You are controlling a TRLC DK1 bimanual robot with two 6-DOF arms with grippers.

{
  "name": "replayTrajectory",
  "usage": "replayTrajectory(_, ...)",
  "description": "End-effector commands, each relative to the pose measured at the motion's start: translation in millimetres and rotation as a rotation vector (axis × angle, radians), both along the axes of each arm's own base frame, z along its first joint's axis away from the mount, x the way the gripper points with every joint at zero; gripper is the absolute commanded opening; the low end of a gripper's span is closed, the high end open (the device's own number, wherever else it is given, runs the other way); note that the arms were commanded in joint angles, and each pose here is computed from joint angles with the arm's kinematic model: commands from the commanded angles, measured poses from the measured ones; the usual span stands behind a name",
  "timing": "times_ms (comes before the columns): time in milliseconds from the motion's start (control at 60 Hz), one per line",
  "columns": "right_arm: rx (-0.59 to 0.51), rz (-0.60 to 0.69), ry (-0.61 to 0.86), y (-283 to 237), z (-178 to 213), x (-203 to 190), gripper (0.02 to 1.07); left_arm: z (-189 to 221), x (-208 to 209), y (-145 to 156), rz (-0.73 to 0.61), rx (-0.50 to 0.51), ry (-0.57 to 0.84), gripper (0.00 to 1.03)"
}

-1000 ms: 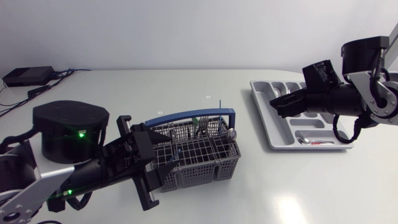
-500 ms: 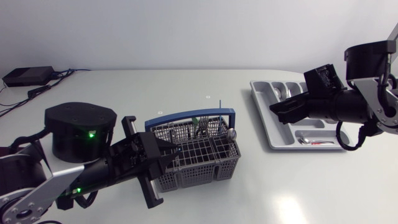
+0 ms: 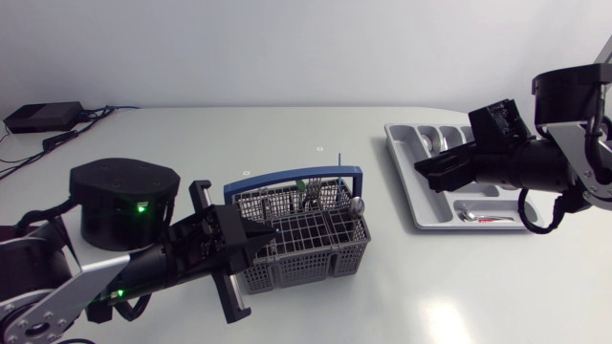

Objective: Unload the cutlery basket into the drawer organizer.

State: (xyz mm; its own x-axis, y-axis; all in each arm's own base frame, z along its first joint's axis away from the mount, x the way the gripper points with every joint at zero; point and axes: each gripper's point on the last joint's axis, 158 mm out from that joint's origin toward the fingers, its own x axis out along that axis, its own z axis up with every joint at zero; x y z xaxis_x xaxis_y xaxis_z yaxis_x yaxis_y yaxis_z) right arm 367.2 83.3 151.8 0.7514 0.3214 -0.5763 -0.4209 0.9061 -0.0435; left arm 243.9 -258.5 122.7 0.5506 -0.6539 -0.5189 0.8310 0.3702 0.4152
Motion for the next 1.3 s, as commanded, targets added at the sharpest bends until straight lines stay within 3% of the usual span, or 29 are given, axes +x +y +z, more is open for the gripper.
replayTrajectory(0,-0.015,0.019,0.02,3,-8,-10,0.77,5,-3,-4,-0.026,-0.005,-0.013,0.03)
replayTrajectory(400,-0.015,0.037,0.007,9,0,-20,0.77,61,-6,-3,-0.004,-0.119,-0.034,0.03)
replayTrajectory(800,-0.003,0.092,-0.059,23,32,-52,0.77,145,-9,-4,0.042,-0.391,0.072,0.03)
replayTrajectory(1017,0.024,0.183,-0.12,46,53,-84,0.77,187,-4,-4,0.079,-0.515,0.118,0.04)
replayTrajectory(1283,0.093,0.34,-0.131,89,62,-119,0.76,195,11,-28,0.062,-0.559,0.239,0.04)
